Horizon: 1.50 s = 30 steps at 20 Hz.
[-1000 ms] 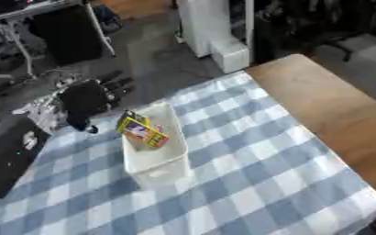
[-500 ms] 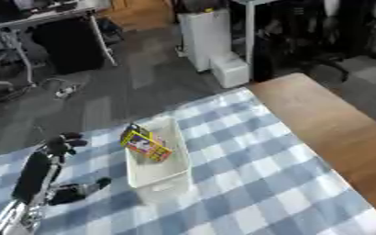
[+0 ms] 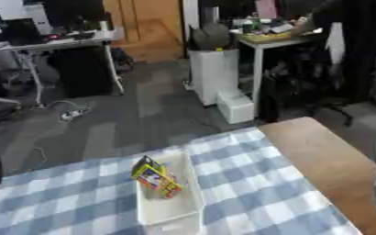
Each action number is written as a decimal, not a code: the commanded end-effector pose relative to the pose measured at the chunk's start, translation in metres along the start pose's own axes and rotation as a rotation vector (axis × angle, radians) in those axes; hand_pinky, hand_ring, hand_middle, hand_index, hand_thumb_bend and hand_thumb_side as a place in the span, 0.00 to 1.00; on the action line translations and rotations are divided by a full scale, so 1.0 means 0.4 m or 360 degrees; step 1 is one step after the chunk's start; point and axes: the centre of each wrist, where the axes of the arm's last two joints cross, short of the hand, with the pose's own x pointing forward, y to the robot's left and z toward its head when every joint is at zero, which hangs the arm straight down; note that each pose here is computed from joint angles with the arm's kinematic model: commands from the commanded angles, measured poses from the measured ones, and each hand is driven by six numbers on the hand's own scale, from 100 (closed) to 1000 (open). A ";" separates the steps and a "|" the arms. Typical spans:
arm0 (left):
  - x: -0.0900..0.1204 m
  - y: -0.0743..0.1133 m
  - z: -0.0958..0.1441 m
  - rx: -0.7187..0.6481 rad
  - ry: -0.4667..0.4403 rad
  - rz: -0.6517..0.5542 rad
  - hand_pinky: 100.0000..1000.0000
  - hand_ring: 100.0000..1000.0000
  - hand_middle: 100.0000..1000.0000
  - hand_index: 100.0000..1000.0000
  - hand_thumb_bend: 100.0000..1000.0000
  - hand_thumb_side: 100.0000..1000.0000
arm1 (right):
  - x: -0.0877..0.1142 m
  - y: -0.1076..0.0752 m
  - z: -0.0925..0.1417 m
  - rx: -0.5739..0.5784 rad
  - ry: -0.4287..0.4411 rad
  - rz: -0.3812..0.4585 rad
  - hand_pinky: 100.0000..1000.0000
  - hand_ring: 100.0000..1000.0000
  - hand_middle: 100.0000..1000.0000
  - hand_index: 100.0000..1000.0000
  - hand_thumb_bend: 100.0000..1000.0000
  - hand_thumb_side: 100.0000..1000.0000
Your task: Pick up objects on the table and place them in the box.
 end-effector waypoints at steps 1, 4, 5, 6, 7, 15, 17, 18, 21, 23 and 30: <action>0.043 -0.004 -0.029 -0.0062 -0.0120 0.0079 0.00 0.12 0.37 0.50 0.39 0.55 | 0.002 0.008 -0.016 0.0086 -0.0013 -0.0023 0.44 0.41 0.41 0.55 0.00 1.00; 0.073 -0.016 -0.038 -0.0067 -0.0235 0.0150 0.00 0.14 0.37 0.49 0.39 0.55 | -0.001 0.011 -0.015 0.0108 -0.0011 -0.0053 0.44 0.41 0.41 0.55 0.00 1.00; 0.082 -0.019 -0.040 -0.0069 -0.0268 0.0168 0.00 0.15 0.37 0.49 0.39 0.55 | -0.002 0.012 -0.014 0.0115 -0.0009 -0.0061 0.44 0.41 0.41 0.55 0.00 1.00; 0.090 -0.022 -0.042 -0.0077 -0.0294 0.0183 0.00 0.15 0.37 0.49 0.39 0.55 | -0.002 0.012 -0.012 0.0121 -0.0007 -0.0069 0.45 0.41 0.41 0.55 0.00 1.00; 0.094 -0.024 -0.042 -0.0085 -0.0311 0.0192 0.00 0.15 0.37 0.49 0.38 0.55 | -0.003 0.013 -0.012 0.0126 -0.0007 -0.0076 0.44 0.41 0.41 0.55 0.00 1.00; 0.094 -0.029 -0.035 -0.0099 -0.0312 0.0221 0.00 0.15 0.38 0.49 0.38 0.55 | 0.001 0.010 -0.022 0.0132 -0.0028 -0.0096 0.44 0.42 0.41 0.55 0.00 1.00; 0.091 -0.028 -0.032 -0.0101 -0.0304 0.0221 0.00 0.15 0.38 0.50 0.38 0.55 | 0.005 0.007 -0.033 0.0111 -0.0051 -0.0093 0.44 0.42 0.41 0.55 0.00 1.00; 0.089 -0.028 -0.032 -0.0103 -0.0298 0.0222 0.00 0.15 0.38 0.50 0.38 0.55 | 0.007 0.005 -0.039 0.0100 -0.0061 -0.0091 0.44 0.42 0.41 0.55 0.00 1.00; 0.090 -0.030 -0.035 -0.0107 -0.0310 0.0226 0.01 0.16 0.38 0.49 0.37 0.55 | 0.011 0.002 -0.048 0.0085 -0.0075 -0.0083 0.44 0.42 0.41 0.55 0.00 1.00; 0.092 -0.031 -0.037 -0.0109 -0.0324 0.0223 0.01 0.16 0.38 0.49 0.38 0.55 | 0.011 0.002 -0.048 0.0087 -0.0074 -0.0081 0.44 0.42 0.41 0.55 0.00 1.00; 0.089 -0.027 -0.035 -0.0106 -0.0320 0.0206 0.02 0.16 0.38 0.49 0.38 0.55 | 0.010 0.003 -0.045 0.0082 -0.0069 -0.0079 0.44 0.42 0.41 0.55 0.00 1.00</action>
